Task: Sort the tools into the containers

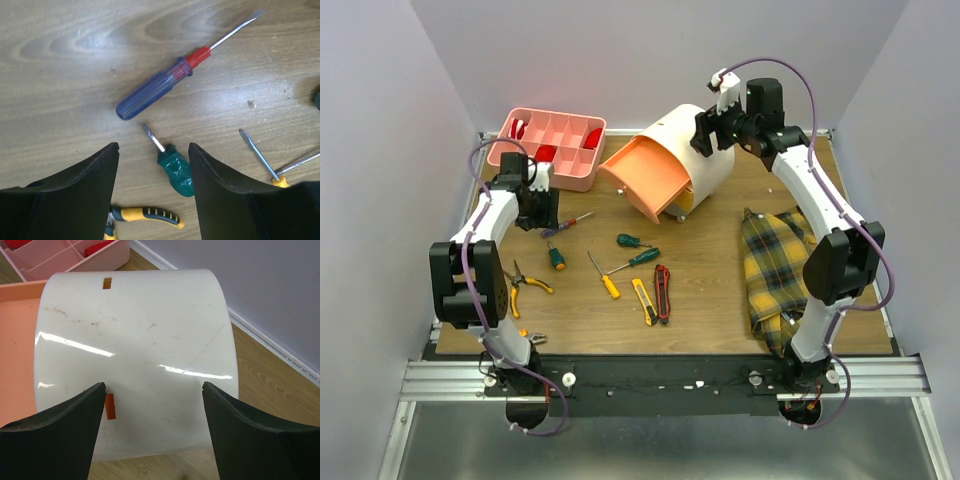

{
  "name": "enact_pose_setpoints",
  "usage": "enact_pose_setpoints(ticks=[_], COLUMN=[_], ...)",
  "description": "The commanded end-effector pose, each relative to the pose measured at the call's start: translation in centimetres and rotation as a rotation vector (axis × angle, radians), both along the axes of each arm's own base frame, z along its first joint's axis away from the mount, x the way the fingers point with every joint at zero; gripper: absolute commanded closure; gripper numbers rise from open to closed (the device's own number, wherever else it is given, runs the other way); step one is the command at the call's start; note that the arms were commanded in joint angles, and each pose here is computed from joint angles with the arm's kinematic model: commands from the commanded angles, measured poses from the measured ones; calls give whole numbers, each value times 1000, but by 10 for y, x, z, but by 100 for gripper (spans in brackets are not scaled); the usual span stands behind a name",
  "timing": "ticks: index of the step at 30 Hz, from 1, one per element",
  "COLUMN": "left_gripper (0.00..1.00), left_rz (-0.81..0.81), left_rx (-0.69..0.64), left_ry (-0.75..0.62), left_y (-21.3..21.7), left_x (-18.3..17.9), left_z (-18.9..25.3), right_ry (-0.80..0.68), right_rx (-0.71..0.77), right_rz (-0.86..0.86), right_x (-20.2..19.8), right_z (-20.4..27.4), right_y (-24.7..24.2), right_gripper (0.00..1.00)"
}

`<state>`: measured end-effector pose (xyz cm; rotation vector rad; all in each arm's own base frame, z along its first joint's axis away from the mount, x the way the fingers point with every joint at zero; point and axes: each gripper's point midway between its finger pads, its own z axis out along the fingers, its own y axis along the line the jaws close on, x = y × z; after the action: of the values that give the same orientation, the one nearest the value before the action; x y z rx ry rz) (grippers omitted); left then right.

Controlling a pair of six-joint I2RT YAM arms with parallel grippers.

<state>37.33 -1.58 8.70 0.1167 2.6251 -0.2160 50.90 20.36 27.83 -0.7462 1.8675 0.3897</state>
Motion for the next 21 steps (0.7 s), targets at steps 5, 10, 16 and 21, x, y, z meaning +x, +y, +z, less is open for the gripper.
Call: enact_pose_setpoints(ticks=[5,10,16,21], left_gripper=[35,37,37,38], left_rz=[-283,-423,-578,-550], left_rx=[-27,25,62,24], left_ry=[-64,-113,-145,-129], left_y=[-15,-14,-15,-21], left_x=[20,27,29,29], left_z=[16,14,13,10], right_ry=[5,2,-7,2], right_rx=[-31,-36,-48,-61], right_rz=[-1,-4,-5,-1], right_x=[-5,0,-3,-8], right_z=[-7,-8,-5,-12], right_y=[-5,-6,-8,-10], right_gripper=[14,14,14,14])
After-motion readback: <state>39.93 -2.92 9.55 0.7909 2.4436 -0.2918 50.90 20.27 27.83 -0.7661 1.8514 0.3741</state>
